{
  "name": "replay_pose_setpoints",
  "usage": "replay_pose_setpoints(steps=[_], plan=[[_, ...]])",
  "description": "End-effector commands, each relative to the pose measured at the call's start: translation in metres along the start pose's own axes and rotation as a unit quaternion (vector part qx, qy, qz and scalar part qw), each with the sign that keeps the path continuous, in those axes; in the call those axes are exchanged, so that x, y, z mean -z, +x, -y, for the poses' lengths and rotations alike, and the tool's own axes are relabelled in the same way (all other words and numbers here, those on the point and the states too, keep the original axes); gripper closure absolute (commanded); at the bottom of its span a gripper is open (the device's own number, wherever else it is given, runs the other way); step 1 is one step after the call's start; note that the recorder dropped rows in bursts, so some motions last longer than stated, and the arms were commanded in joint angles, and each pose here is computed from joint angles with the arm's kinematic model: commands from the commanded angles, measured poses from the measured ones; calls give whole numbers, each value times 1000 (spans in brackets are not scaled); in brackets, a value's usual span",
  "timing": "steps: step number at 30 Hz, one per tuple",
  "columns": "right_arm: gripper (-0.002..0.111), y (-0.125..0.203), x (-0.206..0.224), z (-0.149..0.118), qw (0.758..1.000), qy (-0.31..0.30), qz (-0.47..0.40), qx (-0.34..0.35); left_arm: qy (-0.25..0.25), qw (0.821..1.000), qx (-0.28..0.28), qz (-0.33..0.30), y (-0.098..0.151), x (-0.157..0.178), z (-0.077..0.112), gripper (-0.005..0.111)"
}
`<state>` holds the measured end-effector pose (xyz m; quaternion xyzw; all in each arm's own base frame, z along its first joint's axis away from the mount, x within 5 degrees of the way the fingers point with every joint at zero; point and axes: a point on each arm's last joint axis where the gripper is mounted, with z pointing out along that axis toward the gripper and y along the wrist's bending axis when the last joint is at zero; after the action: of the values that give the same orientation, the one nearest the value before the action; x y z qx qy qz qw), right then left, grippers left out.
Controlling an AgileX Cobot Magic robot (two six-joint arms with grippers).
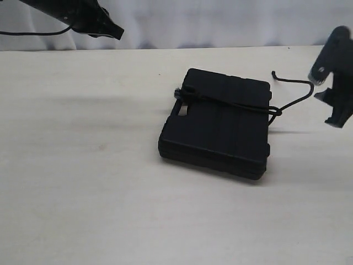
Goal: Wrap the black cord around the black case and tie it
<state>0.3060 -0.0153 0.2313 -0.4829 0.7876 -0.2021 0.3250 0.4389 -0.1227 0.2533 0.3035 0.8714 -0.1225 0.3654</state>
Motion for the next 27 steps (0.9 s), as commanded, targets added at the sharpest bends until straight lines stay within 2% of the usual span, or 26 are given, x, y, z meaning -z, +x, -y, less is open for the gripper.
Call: replay_pose_setpoints(steps=[1, 5, 9, 12, 18, 27], plan=[[49, -22, -20, -19, 979, -16, 20, 204, 0, 1000, -1, 3, 0, 0, 0, 107], [49, -30, -35, -20, 967, 23, 31, 250, 2, 1000, -2, 1, 0, 0, 0, 107], [49, -25, -48, -27, 953, -1, 21, 302, -1, 1000, -3, 4, 0, 0, 0, 107], [49, -23, -53, -28, 953, -2, 20, 301, -4, 1000, -3, 7, -1, 0, -1, 107], [49, -28, -42, -19, 954, 36, 30, 295, -6, 1000, -13, 8, -1, 0, -1, 107], [49, -6, -30, -9, 961, 13, -5, 277, -2, 1000, -13, 5, 0, 0, 0, 107]])
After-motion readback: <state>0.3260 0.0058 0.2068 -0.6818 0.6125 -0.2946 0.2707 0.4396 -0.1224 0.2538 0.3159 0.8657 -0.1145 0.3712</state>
